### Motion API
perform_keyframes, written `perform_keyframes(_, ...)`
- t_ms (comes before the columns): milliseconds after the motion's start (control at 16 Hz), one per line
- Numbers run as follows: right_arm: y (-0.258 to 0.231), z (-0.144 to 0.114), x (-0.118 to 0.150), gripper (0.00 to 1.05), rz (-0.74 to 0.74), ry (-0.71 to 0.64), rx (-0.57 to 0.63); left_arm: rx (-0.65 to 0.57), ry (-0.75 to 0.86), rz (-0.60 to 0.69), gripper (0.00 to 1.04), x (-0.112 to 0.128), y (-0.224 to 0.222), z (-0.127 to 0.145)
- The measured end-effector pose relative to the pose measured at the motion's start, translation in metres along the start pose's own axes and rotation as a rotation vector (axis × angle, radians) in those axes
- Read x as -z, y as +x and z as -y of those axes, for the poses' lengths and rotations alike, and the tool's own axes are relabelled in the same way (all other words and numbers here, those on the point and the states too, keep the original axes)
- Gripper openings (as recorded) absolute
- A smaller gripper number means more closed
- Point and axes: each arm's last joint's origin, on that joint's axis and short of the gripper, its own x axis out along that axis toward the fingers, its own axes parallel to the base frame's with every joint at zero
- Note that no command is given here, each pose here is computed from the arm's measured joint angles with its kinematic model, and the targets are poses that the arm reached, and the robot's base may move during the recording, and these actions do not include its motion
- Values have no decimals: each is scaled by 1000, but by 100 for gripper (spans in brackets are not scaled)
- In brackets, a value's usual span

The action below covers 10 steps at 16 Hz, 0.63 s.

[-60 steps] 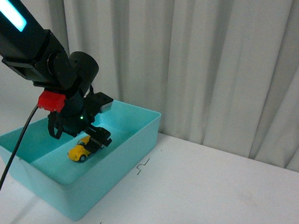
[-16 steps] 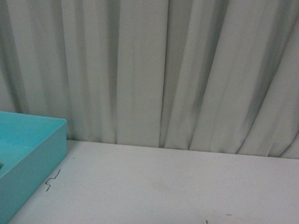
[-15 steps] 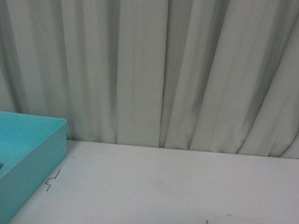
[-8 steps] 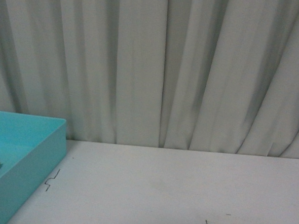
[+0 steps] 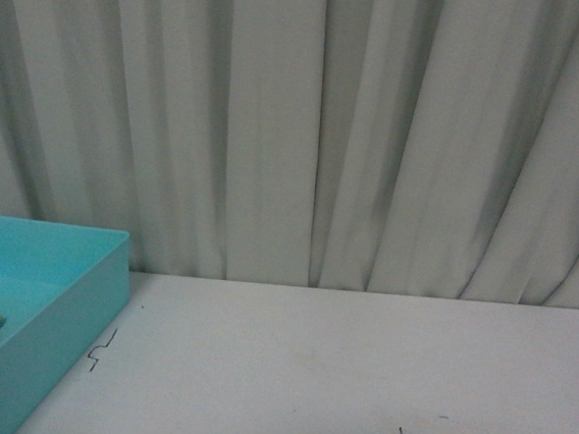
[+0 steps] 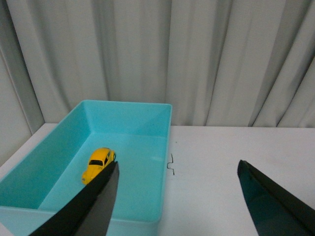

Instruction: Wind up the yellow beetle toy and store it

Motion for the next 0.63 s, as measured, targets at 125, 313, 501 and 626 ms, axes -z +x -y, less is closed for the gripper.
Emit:
perform_keyframes(125, 0, 0, 0, 98, 0, 0, 0, 0, 0, -1, 98, 0, 0, 0)
perform_keyframes(313, 0, 0, 0, 98, 0, 0, 0, 0, 0, 0, 98, 0, 0, 0)
perform_keyframes(501, 0, 0, 0, 98, 0, 0, 0, 0, 0, 0, 98, 0, 0, 0)
perform_keyframes(626, 0, 0, 0, 98, 0, 0, 0, 0, 0, 0, 98, 0, 0, 0)
